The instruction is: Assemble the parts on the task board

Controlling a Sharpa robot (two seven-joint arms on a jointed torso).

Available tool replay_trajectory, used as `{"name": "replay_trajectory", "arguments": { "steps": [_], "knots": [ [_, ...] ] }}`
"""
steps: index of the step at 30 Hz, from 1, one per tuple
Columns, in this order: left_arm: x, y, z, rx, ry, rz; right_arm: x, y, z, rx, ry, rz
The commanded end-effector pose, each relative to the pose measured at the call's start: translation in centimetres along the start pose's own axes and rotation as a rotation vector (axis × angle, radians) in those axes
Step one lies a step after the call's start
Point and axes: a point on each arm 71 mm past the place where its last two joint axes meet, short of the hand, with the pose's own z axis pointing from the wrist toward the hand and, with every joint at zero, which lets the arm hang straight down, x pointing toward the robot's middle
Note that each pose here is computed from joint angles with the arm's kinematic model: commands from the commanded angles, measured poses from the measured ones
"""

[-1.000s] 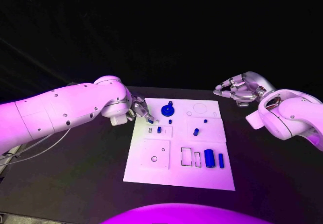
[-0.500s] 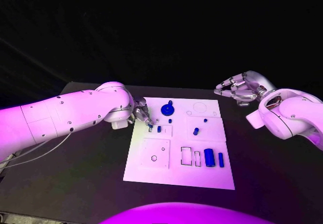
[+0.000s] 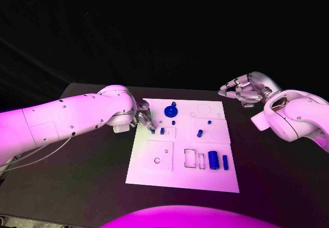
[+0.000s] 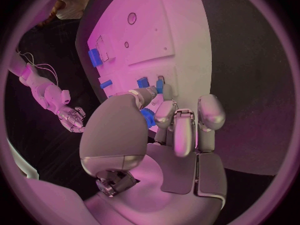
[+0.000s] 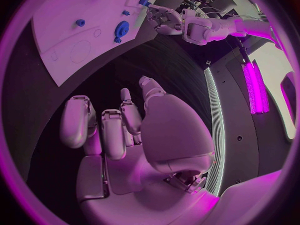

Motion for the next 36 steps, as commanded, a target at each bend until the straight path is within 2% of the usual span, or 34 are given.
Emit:
{"name": "replay_trajectory", "arguments": {
  "steps": [1, 18, 36],
  "knots": [
    [0.3, -0.13, -0.05, 0.002, 0.024, 0.032, 0.04, 0.04, 0.0, -0.006, 0.006, -0.008],
    [0.48, -0.07, -0.08, -0.002, 0.028, 0.047, 0.04, -0.01, -0.01, -0.001, 0.009, -0.009],
    [0.58, 0.11, 0.36, -0.024, 0.03, 0.067, 0.05, 0.02, -0.05, -0.003, 0.01, -0.008]
  ]
}}
